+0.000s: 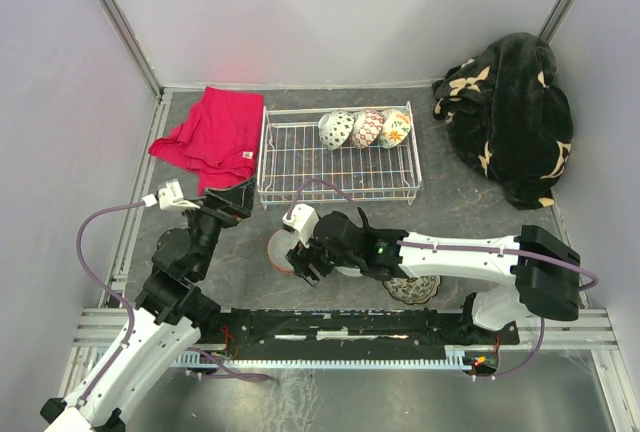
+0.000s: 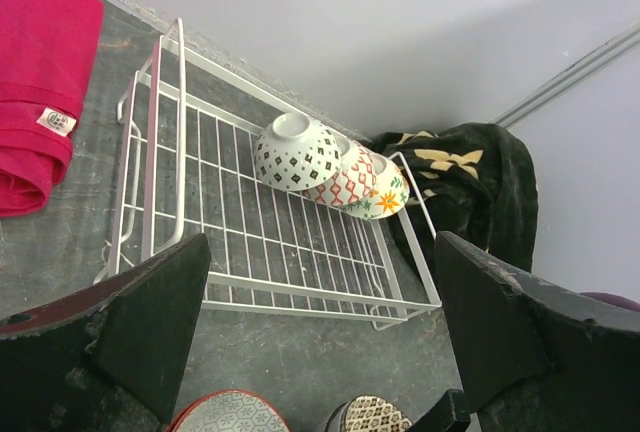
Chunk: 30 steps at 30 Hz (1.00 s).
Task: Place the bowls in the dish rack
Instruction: Pick up the bowl from the center of the board.
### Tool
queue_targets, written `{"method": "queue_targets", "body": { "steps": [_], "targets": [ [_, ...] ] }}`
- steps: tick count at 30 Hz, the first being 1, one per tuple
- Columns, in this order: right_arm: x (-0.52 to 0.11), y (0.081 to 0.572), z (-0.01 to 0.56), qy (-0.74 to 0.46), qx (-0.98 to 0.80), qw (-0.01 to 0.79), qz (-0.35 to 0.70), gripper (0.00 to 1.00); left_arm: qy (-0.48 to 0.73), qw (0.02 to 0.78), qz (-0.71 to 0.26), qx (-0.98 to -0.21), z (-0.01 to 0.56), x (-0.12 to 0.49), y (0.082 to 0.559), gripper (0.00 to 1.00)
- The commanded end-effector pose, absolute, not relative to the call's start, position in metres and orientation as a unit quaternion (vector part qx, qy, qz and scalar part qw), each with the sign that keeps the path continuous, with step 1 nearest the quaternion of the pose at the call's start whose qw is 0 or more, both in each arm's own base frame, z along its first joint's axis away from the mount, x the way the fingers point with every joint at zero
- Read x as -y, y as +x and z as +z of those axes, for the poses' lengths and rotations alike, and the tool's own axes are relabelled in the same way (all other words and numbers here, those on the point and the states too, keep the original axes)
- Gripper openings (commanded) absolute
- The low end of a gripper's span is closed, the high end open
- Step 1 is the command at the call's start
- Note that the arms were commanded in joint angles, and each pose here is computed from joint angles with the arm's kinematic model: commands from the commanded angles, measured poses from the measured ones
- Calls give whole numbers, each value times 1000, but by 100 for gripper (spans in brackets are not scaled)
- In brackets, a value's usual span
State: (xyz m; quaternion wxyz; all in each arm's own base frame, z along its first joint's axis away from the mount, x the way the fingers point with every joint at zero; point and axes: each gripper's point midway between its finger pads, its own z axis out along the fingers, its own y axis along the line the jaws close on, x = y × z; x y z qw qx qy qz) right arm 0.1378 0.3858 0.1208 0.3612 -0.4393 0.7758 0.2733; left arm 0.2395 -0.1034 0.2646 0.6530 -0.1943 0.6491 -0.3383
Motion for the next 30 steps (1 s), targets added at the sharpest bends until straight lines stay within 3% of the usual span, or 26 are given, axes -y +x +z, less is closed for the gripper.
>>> {"method": "queue_targets", "body": {
  "steps": [1, 21, 30],
  "targets": [
    [-398, 143, 155, -432, -753, 401, 294, 79, -191, 670, -329, -637, 273, 99, 240, 99],
    [-418, 130, 135, -475, -745, 393, 254, 78, -204, 685, -333, -615, 280, 87, 230, 100],
    [-433, 130, 118, -490, -748, 383, 232, 73, -206, 686, -332, -614, 281, 86, 230, 100]
  ]
}}
